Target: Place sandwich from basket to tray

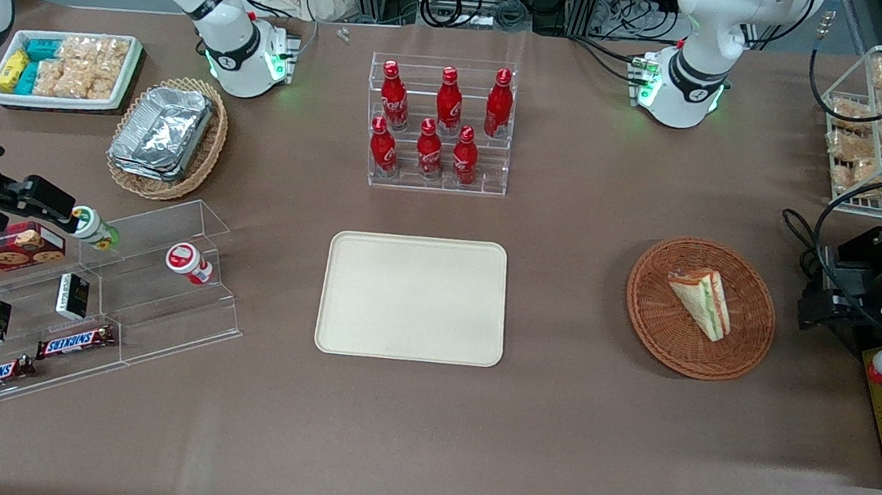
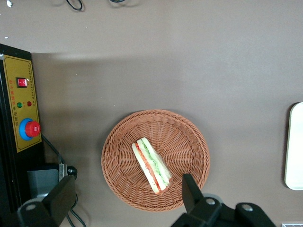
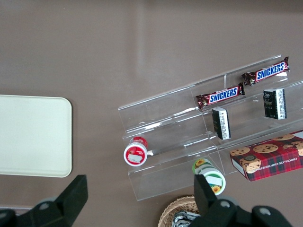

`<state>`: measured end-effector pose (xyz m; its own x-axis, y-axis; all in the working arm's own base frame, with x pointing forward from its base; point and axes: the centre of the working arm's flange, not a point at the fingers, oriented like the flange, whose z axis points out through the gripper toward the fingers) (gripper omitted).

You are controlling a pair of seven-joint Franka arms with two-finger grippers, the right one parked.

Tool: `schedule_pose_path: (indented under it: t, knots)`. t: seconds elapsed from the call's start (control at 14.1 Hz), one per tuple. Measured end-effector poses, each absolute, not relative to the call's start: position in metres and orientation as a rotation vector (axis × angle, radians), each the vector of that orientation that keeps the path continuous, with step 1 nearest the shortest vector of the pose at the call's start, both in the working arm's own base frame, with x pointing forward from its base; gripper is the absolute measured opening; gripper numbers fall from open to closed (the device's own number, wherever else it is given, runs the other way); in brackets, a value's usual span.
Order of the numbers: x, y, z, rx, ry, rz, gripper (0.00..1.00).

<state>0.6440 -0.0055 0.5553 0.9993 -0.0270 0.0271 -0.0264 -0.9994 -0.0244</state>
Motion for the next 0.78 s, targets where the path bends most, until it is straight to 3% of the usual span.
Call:
schedule_pose_path:
  t: [0.5,0.78]
  knots:
    - [0.645,-0.004,0.553,-3.117,0.039,-0.034,1.00]
    - [0.640,0.002,0.528,-3.115,0.019,0.051,1.00]
